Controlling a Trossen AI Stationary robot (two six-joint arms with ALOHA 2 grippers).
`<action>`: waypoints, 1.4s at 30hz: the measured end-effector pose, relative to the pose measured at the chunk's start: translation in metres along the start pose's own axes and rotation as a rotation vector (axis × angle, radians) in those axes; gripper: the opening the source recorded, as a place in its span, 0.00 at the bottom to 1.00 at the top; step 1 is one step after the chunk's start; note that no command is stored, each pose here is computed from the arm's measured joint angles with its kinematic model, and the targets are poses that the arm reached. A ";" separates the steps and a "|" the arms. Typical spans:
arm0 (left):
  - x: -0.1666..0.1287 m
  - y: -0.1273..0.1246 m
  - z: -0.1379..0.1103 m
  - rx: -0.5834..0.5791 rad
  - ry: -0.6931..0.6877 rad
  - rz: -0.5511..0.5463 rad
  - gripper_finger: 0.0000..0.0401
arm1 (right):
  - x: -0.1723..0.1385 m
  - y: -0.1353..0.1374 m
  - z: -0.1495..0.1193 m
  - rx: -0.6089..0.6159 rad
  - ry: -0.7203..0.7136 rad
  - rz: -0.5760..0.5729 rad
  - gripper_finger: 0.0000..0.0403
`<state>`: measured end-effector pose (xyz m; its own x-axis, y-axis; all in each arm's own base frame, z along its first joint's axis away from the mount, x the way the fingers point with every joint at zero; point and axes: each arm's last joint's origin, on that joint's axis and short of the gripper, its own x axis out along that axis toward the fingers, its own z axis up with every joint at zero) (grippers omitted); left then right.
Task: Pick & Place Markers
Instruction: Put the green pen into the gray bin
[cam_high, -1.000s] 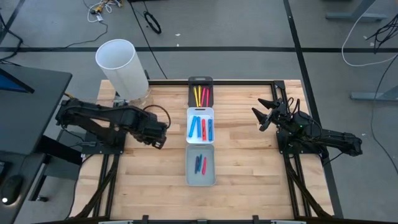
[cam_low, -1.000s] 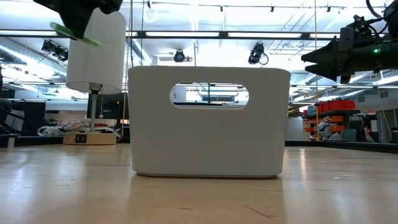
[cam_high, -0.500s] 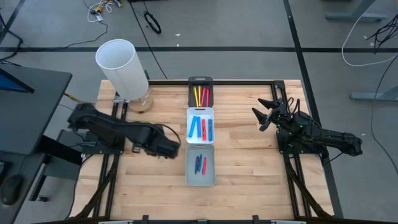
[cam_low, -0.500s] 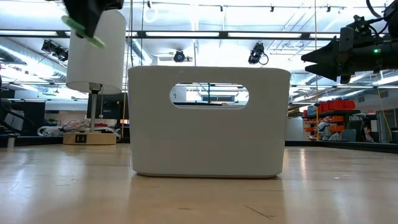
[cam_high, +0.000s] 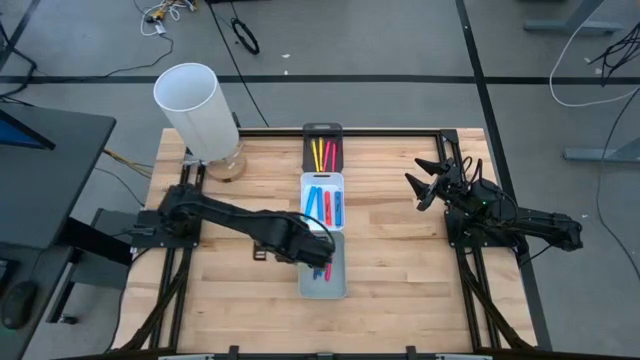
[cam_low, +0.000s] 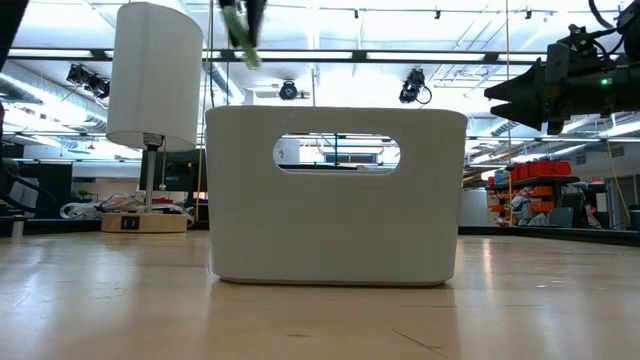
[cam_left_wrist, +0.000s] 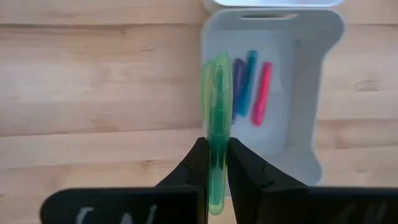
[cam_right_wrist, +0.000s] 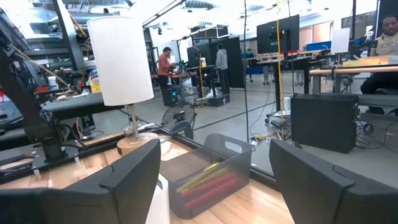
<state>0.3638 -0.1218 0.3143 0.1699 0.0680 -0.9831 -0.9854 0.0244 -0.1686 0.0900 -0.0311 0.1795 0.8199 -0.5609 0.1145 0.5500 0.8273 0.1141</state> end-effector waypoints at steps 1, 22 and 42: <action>0.001 -0.004 0.000 -0.003 0.000 0.001 0.09 | 0.000 0.000 0.000 0.000 0.000 0.000 0.75; 0.025 -0.029 -0.004 -0.046 0.018 0.004 0.09 | 0.000 0.000 0.000 0.000 0.000 0.000 0.75; 0.116 -0.027 -0.016 -0.056 0.090 -0.056 0.09 | 0.000 0.000 0.000 0.000 0.000 0.000 0.75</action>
<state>0.4098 -0.1301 0.2036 0.2258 -0.0219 -0.9739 -0.9739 -0.0304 -0.2251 0.0900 -0.0311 0.1795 0.8201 -0.5608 0.1141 0.5500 0.8274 0.1137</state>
